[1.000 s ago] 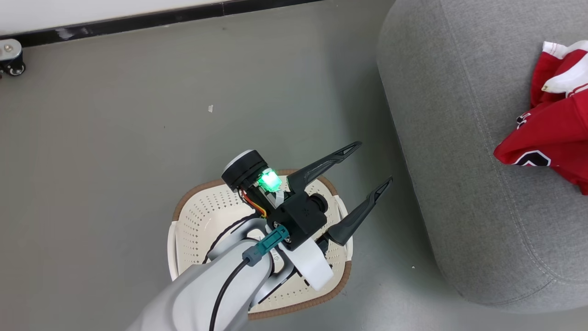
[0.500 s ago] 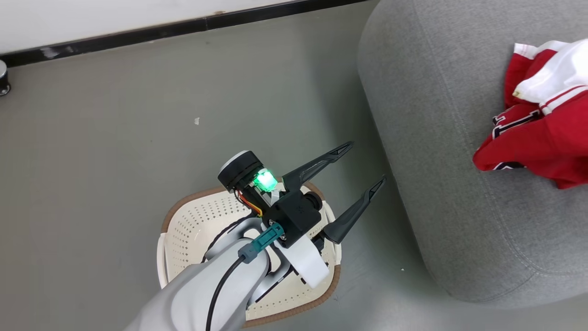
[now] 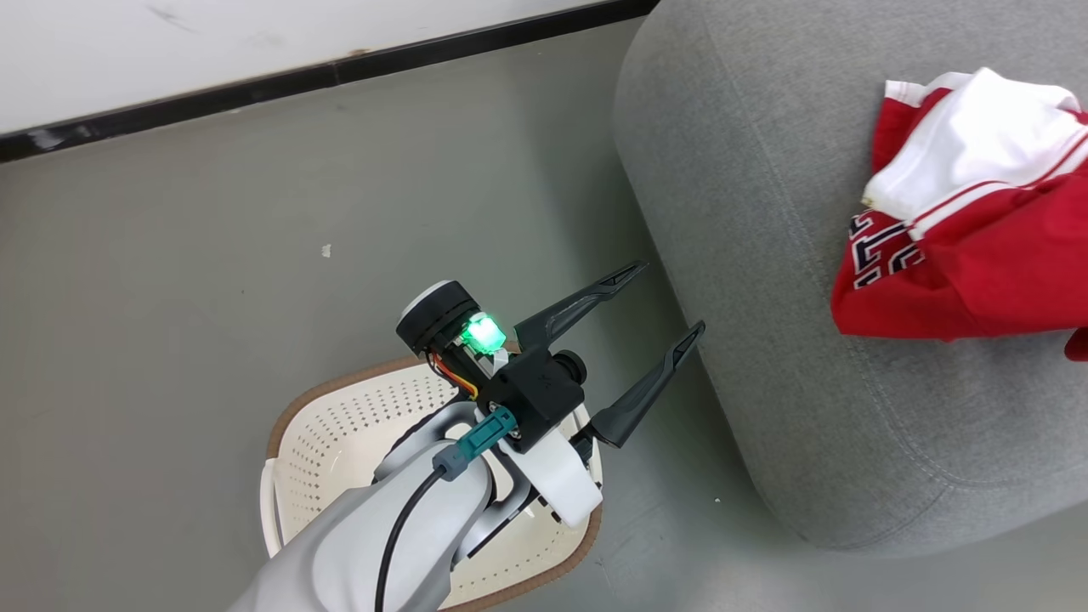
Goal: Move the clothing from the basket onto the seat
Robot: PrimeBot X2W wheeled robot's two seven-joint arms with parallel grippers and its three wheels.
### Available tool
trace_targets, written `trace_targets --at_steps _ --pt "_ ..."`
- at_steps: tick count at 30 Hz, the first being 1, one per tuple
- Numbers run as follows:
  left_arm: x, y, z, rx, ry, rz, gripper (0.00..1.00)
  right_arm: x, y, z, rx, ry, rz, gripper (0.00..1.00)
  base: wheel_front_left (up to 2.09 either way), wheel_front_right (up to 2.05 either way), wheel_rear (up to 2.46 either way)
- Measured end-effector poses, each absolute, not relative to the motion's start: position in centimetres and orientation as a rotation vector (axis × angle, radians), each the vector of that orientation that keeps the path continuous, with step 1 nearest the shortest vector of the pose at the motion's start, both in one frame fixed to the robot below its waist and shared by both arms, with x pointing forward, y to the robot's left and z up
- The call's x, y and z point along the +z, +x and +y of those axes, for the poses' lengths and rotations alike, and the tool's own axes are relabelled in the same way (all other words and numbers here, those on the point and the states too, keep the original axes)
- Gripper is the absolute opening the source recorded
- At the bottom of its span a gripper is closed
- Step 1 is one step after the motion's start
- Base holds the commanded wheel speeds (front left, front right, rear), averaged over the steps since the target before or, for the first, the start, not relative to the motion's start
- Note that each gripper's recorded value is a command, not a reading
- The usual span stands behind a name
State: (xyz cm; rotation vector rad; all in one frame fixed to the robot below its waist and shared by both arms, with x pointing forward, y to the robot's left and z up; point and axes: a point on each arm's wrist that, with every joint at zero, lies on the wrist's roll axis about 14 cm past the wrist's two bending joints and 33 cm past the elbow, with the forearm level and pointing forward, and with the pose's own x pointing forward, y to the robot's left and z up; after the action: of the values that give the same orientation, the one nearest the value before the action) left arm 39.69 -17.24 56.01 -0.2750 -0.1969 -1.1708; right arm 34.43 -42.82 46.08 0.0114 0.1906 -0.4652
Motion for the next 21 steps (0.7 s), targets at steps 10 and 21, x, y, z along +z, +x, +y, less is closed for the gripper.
trace_targets --at_steps 10,21 --pt "56.6 39.4 -18.0 -1.185 -0.294 -0.208 1.0 47.3 31.6 -43.3 -0.467 -0.021 0.185 1.0 0.0 0.0 0.0" --pt "57.2 38.9 -18.6 -1.193 -0.315 -0.215 1.0 46.4 29.8 -39.5 -0.334 0.028 0.335 1.0 0.0 0.0 0.0"
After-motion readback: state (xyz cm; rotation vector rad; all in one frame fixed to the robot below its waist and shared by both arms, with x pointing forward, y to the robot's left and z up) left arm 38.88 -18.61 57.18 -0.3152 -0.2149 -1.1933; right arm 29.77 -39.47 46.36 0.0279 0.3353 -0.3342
